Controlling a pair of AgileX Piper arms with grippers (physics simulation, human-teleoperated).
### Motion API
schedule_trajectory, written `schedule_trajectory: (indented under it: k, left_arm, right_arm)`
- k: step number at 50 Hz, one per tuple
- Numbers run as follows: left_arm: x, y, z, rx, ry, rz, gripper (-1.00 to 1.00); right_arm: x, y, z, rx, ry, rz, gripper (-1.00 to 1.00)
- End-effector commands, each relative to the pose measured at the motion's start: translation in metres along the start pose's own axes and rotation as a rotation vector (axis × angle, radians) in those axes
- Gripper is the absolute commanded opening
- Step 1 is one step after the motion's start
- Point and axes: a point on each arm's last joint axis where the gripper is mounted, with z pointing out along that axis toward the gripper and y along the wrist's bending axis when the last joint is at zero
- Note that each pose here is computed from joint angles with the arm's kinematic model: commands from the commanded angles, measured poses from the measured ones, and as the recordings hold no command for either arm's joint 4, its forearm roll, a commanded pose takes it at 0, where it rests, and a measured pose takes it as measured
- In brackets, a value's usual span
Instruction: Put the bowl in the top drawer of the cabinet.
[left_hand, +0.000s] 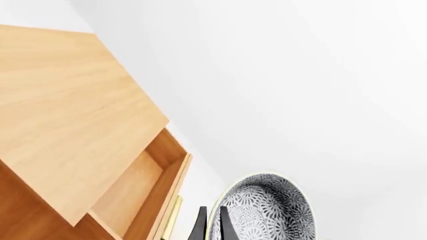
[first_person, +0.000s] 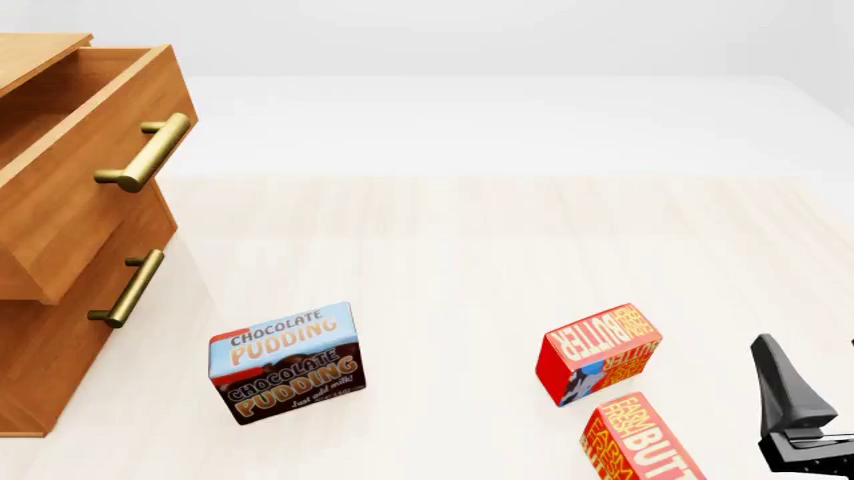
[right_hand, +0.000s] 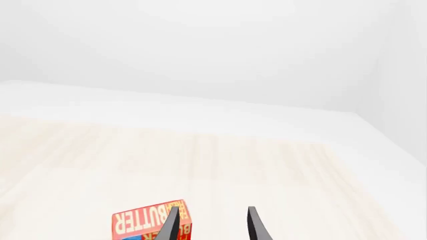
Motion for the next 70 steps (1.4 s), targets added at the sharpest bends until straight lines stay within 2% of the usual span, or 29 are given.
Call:
schedule_trajectory:
  k: [1,13,20,23,24,30,31,32,35,38,39,43,56,62,70]
  left_arm:
    - [-0.002,-0.004,-0.003,0.015,-0.004,0.014,-1.0]
    - [-0.002,-0.004,-0.003,0.015,-0.004,0.014,-1.0]
    - [-0.005,-0.004,-0.002,0.007,-0.031,0.001,-1.0]
    - [-0.007,-0.002,0.001,-0.025,-0.047,-0.015,-1.0]
    - [-0.009,0.003,0.007,-0.067,-0.072,-0.04,-1.0]
    - [-0.012,0.01,0.012,-0.116,-0.115,-0.066,-1.0]
    - [-0.012,0.016,0.015,-0.16,-0.128,-0.096,-1.0]
    - [-0.012,0.016,0.015,-0.16,-0.128,-0.096,-1.0]
    - [-0.014,0.026,0.021,-0.249,-0.134,-0.153,-1.0]
    - [-0.014,0.031,0.023,-0.303,-0.125,-0.192,-1.0]
    - [-0.017,0.026,0.022,-0.297,-0.123,-0.171,-1.0]
    - [-0.023,0.031,0.026,-0.343,-0.159,-0.175,-1.0]
    - [-0.038,0.026,0.031,-0.344,-0.235,-0.252,-1.0]
    - [-0.038,0.025,0.03,-0.348,-0.23,-0.271,-1.0]
    - [-0.028,0.027,0.028,-0.368,-0.17,-0.279,-1.0]
  right_arm:
    - [0.0,0.0,0.0,0.0,0.0,-0.001,1.0]
    - [0.0,0.0,0.0,0.0,0.0,-0.001,1.0]
    - [0.0,0.0,0.0,-0.001,0.001,-0.005,1.0]
    - [0.001,0.0,0.0,0.001,0.003,-0.005,1.0]
    - [0.0,0.0,0.0,0.0,0.001,-0.006,1.0]
    - [0.0,0.0,0.0,0.001,0.0,-0.006,1.0]
    - [0.0,0.0,0.0,0.001,0.0,-0.006,1.0]
    - [0.0,0.0,0.0,0.001,0.0,-0.006,1.0]
    - [0.0,0.0,0.0,0.001,0.001,-0.006,1.0]
    - [0.0,0.0,0.0,0.002,0.001,-0.006,1.0]
    - [0.0,0.0,0.0,0.002,0.001,-0.006,1.0]
    - [0.0,0.0,0.0,0.002,0.001,-0.007,1.0]
    - [0.001,0.0,0.0,0.003,0.002,-0.007,1.0]
    - [0.0,0.0,0.0,0.002,0.002,-0.007,1.0]
    - [0.0,0.0,0.0,0.002,0.002,-0.008,1.0]
